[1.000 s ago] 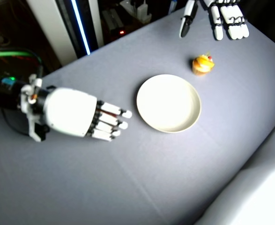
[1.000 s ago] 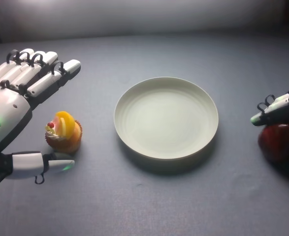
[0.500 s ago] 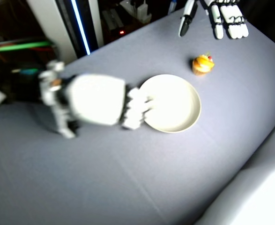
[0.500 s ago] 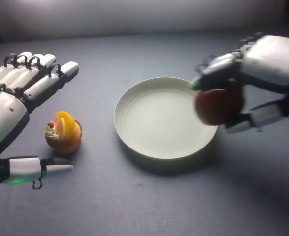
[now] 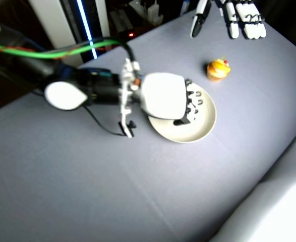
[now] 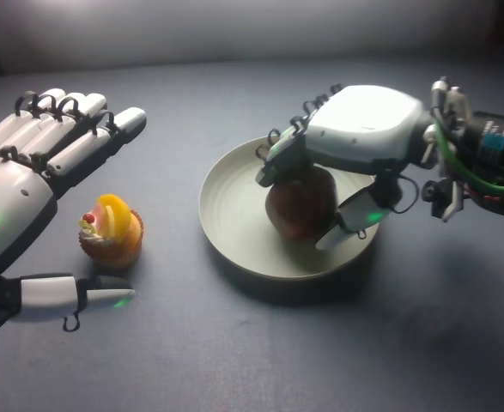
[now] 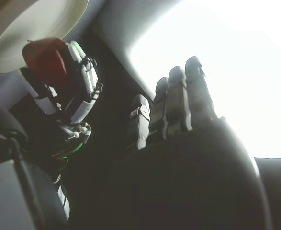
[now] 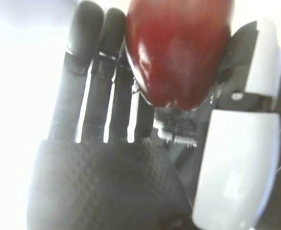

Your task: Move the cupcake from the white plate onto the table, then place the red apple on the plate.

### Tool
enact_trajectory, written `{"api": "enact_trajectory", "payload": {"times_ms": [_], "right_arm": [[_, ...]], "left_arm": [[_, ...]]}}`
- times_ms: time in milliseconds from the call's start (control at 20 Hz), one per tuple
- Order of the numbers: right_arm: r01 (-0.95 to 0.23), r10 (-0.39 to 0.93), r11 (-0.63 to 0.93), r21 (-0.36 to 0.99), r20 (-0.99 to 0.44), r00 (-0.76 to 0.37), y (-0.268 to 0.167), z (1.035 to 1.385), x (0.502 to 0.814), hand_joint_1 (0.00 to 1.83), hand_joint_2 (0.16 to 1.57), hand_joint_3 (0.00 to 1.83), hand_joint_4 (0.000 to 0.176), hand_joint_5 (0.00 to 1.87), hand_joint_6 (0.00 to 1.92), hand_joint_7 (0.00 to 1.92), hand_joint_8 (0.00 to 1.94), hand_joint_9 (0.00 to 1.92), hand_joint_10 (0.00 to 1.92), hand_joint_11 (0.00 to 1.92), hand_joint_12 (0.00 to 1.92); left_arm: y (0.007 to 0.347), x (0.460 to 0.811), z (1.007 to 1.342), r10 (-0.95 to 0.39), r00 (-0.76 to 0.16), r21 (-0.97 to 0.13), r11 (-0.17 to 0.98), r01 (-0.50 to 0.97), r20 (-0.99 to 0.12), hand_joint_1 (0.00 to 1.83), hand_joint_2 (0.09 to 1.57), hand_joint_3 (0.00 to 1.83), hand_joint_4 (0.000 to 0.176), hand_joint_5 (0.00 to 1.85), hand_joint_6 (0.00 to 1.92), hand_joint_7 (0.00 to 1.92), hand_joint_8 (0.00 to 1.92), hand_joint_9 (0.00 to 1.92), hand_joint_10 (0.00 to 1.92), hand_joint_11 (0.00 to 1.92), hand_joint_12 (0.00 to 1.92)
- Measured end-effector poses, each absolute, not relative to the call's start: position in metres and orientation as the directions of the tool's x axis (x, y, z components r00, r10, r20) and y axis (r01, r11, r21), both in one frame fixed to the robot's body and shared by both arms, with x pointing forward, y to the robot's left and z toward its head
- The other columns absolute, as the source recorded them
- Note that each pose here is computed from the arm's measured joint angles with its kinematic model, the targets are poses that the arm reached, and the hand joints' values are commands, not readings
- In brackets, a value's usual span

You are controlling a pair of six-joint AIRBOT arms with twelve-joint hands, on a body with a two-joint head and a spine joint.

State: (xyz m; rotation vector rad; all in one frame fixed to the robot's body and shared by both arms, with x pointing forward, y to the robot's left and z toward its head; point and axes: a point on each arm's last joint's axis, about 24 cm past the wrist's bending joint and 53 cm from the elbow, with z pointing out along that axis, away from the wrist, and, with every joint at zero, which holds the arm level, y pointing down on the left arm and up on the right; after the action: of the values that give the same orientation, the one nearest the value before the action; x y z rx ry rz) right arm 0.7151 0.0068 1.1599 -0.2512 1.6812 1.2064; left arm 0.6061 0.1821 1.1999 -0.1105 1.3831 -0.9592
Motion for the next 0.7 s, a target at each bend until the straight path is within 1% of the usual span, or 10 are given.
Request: {"api": "enact_trajectory", "payload": {"times_ms": [50,100,150,250,400,500,550,600,650,700], "right_arm": [[-0.654,0.35,0.481,0.584,-0.812,-0.467,0.009,1.158,0.715,1.08,1.08,0.0,0.0,0.68,0.35,0.84,0.39,0.86,0.29,0.59,1.13],[-0.653,0.35,0.481,0.585,-0.811,-0.468,0.01,1.158,0.716,0.87,1.08,0.0,0.0,0.51,0.09,0.64,0.12,0.73,0.14,0.51,1.04],[-0.653,0.342,0.49,0.577,-0.817,-0.465,0.008,1.157,0.717,0.77,1.08,0.0,0.03,0.4,0.02,0.54,0.03,0.69,0.06,0.47,1.0],[-0.642,0.327,0.513,0.569,-0.822,-0.467,0.006,1.151,0.719,0.6,1.08,0.0,0.079,0.16,0.0,0.27,0.0,0.39,0.0,0.11,0.89],[-0.643,0.329,0.511,0.571,-0.821,-0.467,0.006,1.152,0.719,0.61,1.08,0.0,0.116,0.07,0.0,0.14,0.0,0.21,0.0,0.0,0.7],[-0.644,0.329,0.499,0.58,-0.814,-0.478,0.011,1.152,0.714,0.8,1.06,0.0,0.085,0.07,0.0,0.11,0.0,0.14,0.0,0.0,0.39],[-0.643,0.337,0.487,0.591,-0.806,-0.486,0.013,1.154,0.71,0.87,1.05,0.0,0.133,0.01,0.0,0.04,0.01,0.04,0.01,0.0,0.08],[-0.652,0.351,0.461,0.602,-0.798,-0.489,0.011,1.161,0.702,0.91,1.03,0.0,0.144,0.0,0.0,0.01,0.0,0.01,0.0,0.0,0.01],[-0.657,0.373,0.441,0.612,-0.79,-0.486,0.006,1.169,0.699,0.87,1.03,0.0,0.14,0.0,0.0,0.0,0.0,0.0,0.0,0.0,0.0],[-0.661,0.39,0.437,0.61,-0.791,-0.472,-0.004,1.176,0.702,0.78,1.02,0.0,0.103,0.0,0.0,0.0,0.0,0.0,0.0,0.0,0.0]], "left_arm": [[0.183,0.606,1.2,-0.626,-0.109,-0.586,0.635,0.503,-0.772,0.8,0.84,0.0,0.176,0.0,0.0,0.0,0.0,0.0,0.0,0.0,0.0],[0.183,0.607,1.2,-0.627,-0.109,-0.588,0.636,0.5,-0.771,0.78,0.84,0.0,0.176,0.0,0.0,0.0,0.0,0.0,0.0,0.0,0.0],[0.183,0.607,1.2,-0.627,-0.108,-0.587,0.635,0.502,-0.771,0.78,0.84,0.0,0.176,0.0,0.0,0.0,0.0,0.0,0.0,0.0,0.0],[0.183,0.606,1.201,-0.627,-0.107,-0.585,0.634,0.505,-0.771,0.76,0.84,0.0,0.176,0.0,0.0,0.0,0.0,0.0,0.0,0.0,0.0],[0.184,0.606,1.203,-0.632,-0.097,-0.584,0.632,0.509,-0.769,0.77,0.85,0.01,0.176,0.0,0.0,0.0,0.0,0.0,0.0,0.0,0.0],[0.187,0.606,1.206,-0.642,-0.084,-0.588,0.632,0.505,-0.762,0.77,0.85,0.0,0.176,0.0,0.0,0.0,0.0,0.0,0.0,0.0,0.0],[0.19,0.607,1.207,-0.649,-0.075,-0.592,0.632,0.501,-0.757,0.78,0.84,0.0,0.176,0.0,0.0,0.0,0.0,0.0,0.0,0.0,0.0],[0.193,0.606,1.21,-0.655,-0.061,-0.591,0.631,0.502,-0.753,0.81,0.84,0.0,0.176,0.0,0.0,0.0,0.0,0.0,0.0,0.0,0.0],[0.195,0.604,1.213,-0.658,-0.055,-0.591,0.631,0.502,-0.751,0.82,0.83,0.0,0.176,0.0,0.0,0.0,0.0,0.0,0.0,0.0,0.0],[0.197,0.603,1.216,-0.659,-0.045,-0.586,0.633,0.505,-0.751,0.82,0.83,0.0,0.176,0.0,0.0,0.0,0.0,0.0,0.0,0.0,0.0]]}}
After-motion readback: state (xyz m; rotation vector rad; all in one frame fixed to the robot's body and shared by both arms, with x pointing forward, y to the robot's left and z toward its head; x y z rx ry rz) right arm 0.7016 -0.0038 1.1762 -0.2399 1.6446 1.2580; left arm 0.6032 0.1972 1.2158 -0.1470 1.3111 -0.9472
